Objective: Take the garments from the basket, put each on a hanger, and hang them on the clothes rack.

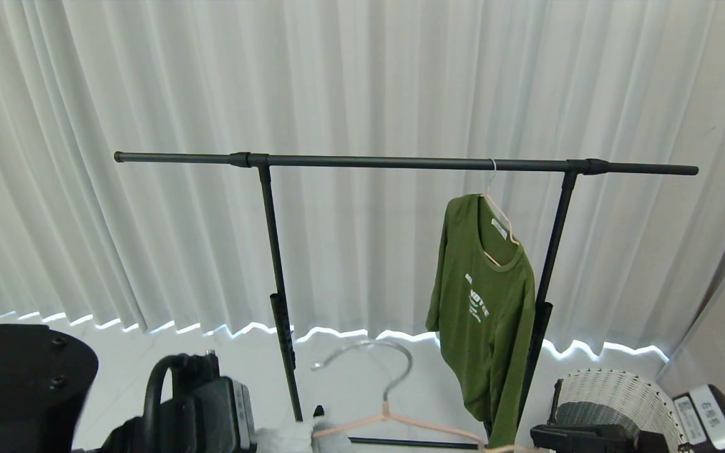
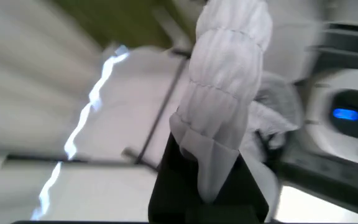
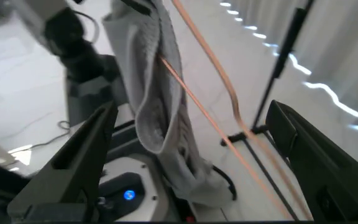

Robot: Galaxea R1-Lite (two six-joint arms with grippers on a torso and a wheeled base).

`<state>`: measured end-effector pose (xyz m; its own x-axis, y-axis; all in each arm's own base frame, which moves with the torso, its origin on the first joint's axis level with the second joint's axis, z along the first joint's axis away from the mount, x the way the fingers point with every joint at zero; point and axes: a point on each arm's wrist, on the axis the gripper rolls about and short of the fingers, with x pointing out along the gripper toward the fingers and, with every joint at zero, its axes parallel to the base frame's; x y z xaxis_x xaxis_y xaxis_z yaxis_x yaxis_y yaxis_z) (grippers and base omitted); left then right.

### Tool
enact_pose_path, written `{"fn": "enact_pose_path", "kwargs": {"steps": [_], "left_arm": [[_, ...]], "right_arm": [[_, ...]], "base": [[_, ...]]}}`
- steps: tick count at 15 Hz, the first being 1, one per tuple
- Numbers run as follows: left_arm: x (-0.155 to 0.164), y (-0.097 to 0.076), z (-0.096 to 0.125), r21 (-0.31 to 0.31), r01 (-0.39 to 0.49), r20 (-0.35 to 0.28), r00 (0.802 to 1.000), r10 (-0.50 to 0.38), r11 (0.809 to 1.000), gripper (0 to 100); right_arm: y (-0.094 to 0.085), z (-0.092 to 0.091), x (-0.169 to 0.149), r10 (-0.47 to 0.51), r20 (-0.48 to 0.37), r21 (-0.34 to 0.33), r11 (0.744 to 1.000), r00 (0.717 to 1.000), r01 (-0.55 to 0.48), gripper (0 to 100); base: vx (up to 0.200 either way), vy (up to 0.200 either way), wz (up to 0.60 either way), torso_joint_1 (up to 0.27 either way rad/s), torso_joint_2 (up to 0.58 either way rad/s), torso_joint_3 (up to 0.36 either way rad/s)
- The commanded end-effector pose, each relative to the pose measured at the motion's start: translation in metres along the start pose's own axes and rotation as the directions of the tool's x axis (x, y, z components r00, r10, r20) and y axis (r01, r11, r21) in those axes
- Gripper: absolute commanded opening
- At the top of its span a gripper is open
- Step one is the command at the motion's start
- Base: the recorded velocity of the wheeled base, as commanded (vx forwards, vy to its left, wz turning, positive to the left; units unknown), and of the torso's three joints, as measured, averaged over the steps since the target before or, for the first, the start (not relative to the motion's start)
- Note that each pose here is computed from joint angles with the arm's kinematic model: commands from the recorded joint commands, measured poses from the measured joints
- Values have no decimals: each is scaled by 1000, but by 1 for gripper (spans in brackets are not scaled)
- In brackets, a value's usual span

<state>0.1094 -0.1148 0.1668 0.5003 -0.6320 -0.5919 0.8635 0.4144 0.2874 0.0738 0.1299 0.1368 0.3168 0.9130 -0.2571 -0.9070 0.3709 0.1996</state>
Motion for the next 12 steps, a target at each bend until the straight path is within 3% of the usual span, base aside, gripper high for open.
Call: {"fn": "enact_pose_path", "kwargs": {"steps": [1, 2, 3, 7, 12], "left_arm": [[7, 13, 1, -104, -98, -56, 994, 92, 990, 0], [7, 15, 5, -148, -120, -50, 992, 114, 982, 0], [6, 20, 13, -222, -173, -45, 985, 167, 959, 0], [1, 35, 41, -334, -259, 8, 961, 278, 906, 0], [-6, 46, 65, -367, -272, 167, 921, 351, 890, 0]], "right_arm": [[-14, -4, 14, -68, -59, 11, 998, 996, 69, 100], [-16, -4, 18, -83, -71, 9, 996, 994, 84, 100], [-20, -3, 29, -127, -86, 3, 992, 988, 128, 100], [-29, 8, 63, -193, -94, 0, 981, 977, 193, 100], [-39, 27, 118, -203, -72, 31, 978, 977, 206, 100]], "base": [[0, 0, 0, 0, 0, 0], [0, 0, 0, 0, 0, 0], [0, 0, 0, 0, 0, 0], [0, 0, 0, 0, 0, 0], [0, 0, 0, 0, 0, 0]]}}
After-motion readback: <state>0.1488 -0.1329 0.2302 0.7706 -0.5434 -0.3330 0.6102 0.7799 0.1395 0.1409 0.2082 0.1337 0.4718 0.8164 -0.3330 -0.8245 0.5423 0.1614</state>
